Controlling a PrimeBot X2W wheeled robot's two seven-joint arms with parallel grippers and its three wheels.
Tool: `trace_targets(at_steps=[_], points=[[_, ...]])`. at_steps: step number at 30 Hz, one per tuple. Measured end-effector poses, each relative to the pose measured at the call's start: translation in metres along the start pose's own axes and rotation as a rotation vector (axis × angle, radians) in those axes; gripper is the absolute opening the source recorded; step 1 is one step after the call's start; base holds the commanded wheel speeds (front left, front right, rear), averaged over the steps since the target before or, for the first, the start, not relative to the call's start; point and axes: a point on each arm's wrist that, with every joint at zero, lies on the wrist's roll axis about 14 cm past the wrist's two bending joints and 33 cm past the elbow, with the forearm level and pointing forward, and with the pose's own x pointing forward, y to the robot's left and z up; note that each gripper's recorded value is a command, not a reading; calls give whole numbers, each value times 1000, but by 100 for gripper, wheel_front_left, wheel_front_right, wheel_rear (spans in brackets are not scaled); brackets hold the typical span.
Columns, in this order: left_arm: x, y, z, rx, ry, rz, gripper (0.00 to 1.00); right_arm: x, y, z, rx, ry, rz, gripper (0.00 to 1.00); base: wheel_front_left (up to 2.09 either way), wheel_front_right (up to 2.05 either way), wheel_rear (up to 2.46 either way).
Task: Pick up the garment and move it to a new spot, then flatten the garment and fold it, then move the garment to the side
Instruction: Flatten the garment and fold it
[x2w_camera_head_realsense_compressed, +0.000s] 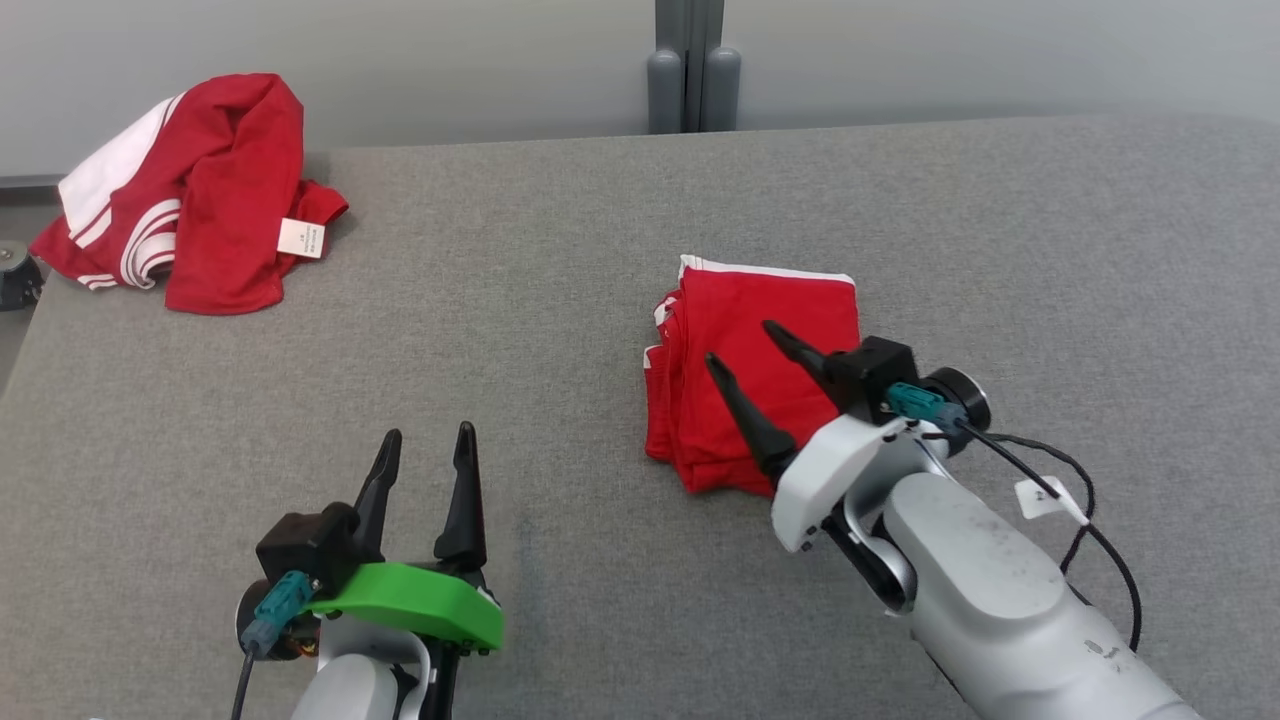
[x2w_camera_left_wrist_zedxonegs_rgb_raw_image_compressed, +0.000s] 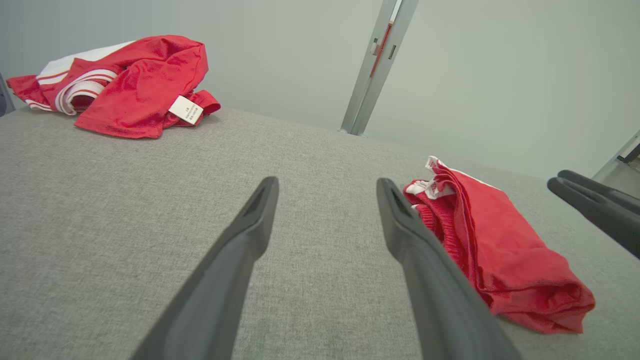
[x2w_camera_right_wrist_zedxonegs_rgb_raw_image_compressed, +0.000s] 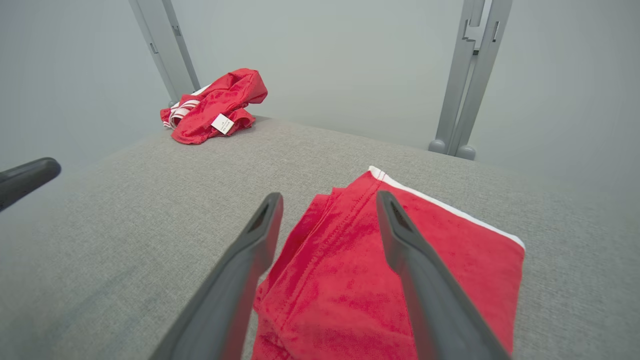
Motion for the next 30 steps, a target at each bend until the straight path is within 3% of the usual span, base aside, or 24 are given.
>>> trace_targets(at_steps=[8, 16, 21, 30], points=[[4, -13, 18, 52, -54, -42, 100, -48, -52, 22, 37, -129, -231, 100, 0, 0, 0], [-8, 0, 17, 70, -58, -2, 100, -106, -82, 13, 64, -163, -416, 100, 0, 0, 0], [-20, 11, 9, 73, -37, 30, 100, -127, -88, 8, 74, -165, -470, 100, 0, 0, 0], [-30, 20, 6, 72, -33, 60, 100, -129, -83, 4, 104, -166, -465, 100, 0, 0, 0]])
